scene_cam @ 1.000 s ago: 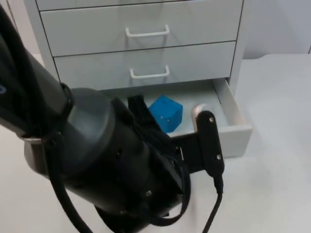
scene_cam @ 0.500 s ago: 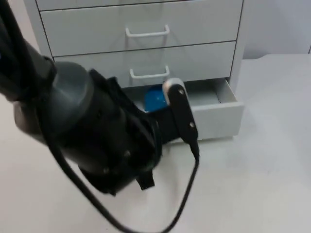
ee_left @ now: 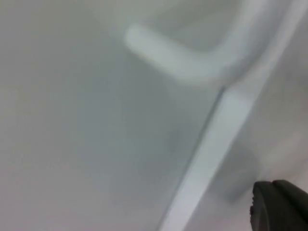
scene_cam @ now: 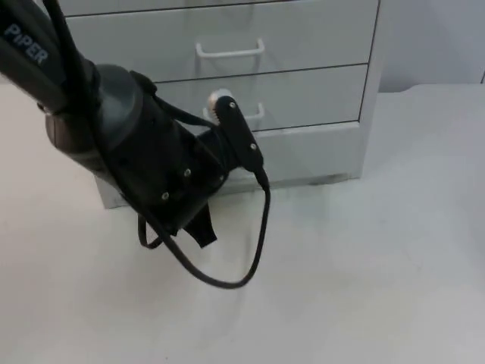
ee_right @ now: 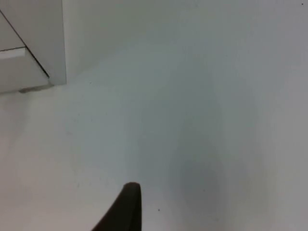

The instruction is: Open the drawer with the left hand, place the block into the drawer with the right hand, then close the drawer with the left hand.

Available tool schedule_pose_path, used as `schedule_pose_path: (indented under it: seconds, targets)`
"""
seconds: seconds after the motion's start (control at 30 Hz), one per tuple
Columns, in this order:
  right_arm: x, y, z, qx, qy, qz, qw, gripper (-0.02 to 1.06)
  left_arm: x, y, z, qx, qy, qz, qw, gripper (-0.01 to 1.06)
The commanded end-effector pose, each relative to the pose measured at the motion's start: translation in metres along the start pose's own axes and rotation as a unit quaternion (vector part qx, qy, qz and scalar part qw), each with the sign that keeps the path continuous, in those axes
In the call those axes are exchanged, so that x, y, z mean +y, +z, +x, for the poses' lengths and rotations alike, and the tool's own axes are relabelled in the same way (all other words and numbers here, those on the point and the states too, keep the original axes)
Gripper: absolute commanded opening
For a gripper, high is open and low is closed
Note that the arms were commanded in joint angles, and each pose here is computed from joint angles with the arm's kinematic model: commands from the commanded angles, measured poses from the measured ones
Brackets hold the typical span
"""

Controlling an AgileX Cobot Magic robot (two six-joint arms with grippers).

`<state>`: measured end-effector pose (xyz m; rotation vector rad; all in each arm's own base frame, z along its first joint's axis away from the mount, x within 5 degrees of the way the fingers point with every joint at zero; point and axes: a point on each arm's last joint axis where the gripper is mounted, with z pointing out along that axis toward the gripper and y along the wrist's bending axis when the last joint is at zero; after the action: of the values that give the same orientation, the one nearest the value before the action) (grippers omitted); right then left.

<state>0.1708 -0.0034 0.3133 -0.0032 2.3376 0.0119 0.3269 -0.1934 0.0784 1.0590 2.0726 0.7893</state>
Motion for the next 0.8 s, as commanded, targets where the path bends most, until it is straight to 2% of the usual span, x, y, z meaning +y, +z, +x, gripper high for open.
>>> schedule_pose_path:
  seconds: [0.0,0.3,0.37,0.43,0.5,0.57,0.6,0.67,0.73,0.77]
  targets:
    - [0.001,-0.001,0.000,-0.007,-0.003,-0.002,1.0000,1.05,0.011,0.005,-0.002,0.002,-0.011,-0.027,1.000,0.00]
    - [0.001,-0.001,-0.001,-0.010,-0.003,-0.002,0.9999,1.05,0.018,0.009,-0.009,-0.003,-0.025,-0.037,0.999,0.00]
    - [0.001,-0.001,-0.001,-0.010,-0.003,-0.002,0.9999,1.05,0.016,0.005,-0.011,-0.006,-0.003,-0.041,0.999,0.00]
    - [0.001,-0.001,-0.001,-0.010,-0.003,-0.002,0.9999,1.05,0.014,0.003,-0.010,0.006,0.005,-0.043,0.999,0.00]
    - [0.001,-0.001,-0.001,-0.011,-0.003,-0.002,0.9999,1.05,0.006,-0.004,-0.008,0.042,0.027,-0.036,0.998,0.00]
    - [0.001,-0.001,-0.001,-0.011,-0.003,-0.002,0.9999,1.05,-0.001,-0.015,-0.004,0.077,0.045,-0.003,0.996,0.00]
    - [0.001,-0.001,-0.001,-0.011,-0.003,-0.002,0.9999,1.05,-0.001,-0.015,-0.004,0.077,0.045,-0.003,0.996,0.00]
    - [0.001,-0.001,-0.001,-0.011,-0.003,-0.002,0.9999,1.05,-0.008,-0.035,-0.003,0.079,0.040,0.038,0.995,0.00]
    - [0.001,-0.001,-0.001,-0.011,-0.003,-0.002,0.9999,1.05,-0.015,-0.059,-0.004,0.072,0.015,0.092,0.993,0.00]
    - [0.001,-0.001,-0.001,-0.011,-0.003,-0.002,0.9999,1.05,-0.015,-0.059,-0.004,0.072,0.015,0.092,0.993,0.00]
